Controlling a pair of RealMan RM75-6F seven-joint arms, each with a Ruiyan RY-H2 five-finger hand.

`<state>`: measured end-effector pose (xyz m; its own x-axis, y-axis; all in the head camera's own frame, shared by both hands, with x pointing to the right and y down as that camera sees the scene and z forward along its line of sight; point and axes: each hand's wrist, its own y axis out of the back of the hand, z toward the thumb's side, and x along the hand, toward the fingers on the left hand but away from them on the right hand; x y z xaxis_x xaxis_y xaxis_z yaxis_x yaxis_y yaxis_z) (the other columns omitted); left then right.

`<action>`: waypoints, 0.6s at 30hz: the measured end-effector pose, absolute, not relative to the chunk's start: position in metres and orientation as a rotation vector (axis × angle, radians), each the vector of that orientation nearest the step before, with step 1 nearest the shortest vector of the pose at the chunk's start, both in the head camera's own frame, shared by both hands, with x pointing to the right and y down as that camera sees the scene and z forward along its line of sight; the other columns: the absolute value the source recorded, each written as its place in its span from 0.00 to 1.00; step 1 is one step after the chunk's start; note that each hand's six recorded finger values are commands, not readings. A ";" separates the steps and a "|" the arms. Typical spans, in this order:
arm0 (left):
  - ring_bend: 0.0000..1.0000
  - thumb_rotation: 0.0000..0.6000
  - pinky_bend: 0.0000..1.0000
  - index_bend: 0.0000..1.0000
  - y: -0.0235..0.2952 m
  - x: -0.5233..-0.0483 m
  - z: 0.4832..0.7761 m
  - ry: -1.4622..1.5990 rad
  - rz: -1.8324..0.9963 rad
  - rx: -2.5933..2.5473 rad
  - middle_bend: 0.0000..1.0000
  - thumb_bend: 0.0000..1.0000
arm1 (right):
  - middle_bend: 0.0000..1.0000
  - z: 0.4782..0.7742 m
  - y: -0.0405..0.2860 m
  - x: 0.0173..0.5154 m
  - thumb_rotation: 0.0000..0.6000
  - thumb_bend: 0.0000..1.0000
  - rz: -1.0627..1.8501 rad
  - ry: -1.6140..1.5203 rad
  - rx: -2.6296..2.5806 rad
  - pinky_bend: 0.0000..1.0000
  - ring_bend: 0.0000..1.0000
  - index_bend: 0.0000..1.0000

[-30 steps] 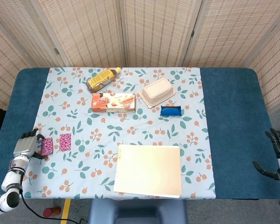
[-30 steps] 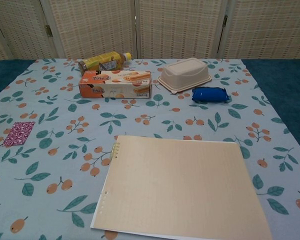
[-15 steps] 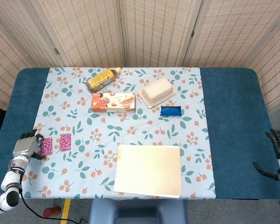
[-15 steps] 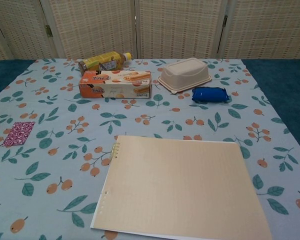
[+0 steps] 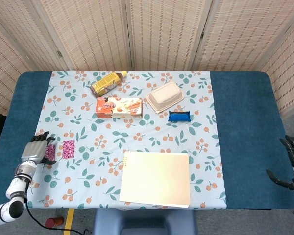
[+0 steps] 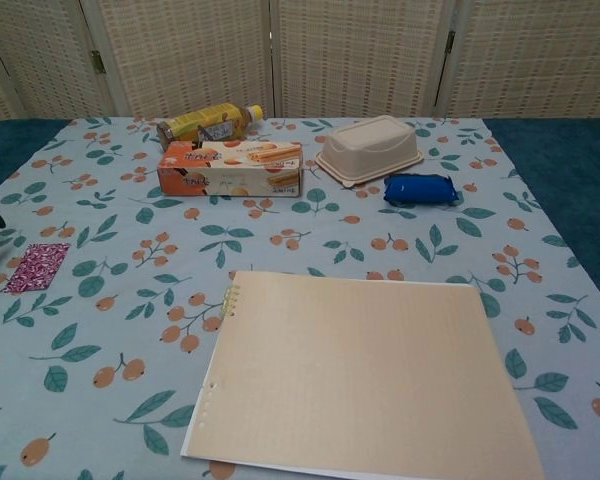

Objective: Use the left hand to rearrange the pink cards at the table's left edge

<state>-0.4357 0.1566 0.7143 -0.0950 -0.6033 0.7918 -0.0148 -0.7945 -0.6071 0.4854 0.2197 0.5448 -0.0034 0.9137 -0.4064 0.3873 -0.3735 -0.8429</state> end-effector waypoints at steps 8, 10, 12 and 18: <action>0.00 1.00 0.00 0.19 0.148 -0.405 0.725 0.592 -1.906 -1.800 0.00 0.21 | 0.00 0.545 0.223 0.489 1.00 0.28 1.381 -1.353 -1.772 0.00 0.00 0.04; 0.00 1.00 0.00 0.19 0.149 -0.399 0.728 0.575 -1.905 -1.804 0.00 0.21 | 0.00 0.545 0.223 0.490 1.00 0.28 1.383 -1.356 -1.771 0.00 0.00 0.04; 0.00 1.00 0.00 0.19 0.150 -0.394 0.730 0.557 -1.905 -1.811 0.00 0.21 | 0.00 0.545 0.223 0.490 1.00 0.28 1.382 -1.356 -1.773 0.00 0.00 0.04; 0.00 1.00 0.00 0.19 0.155 -0.390 0.734 0.538 -1.914 -1.808 0.00 0.21 | 0.00 0.546 0.223 0.491 1.00 0.28 1.382 -1.357 -1.775 0.00 0.00 0.04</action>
<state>-0.3898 0.1546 0.7338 -0.0390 -0.5682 0.8220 0.0568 -0.8225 -0.5659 0.4910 0.2232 0.5464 -0.0165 0.9117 -0.4106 0.3943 -0.3714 -0.8406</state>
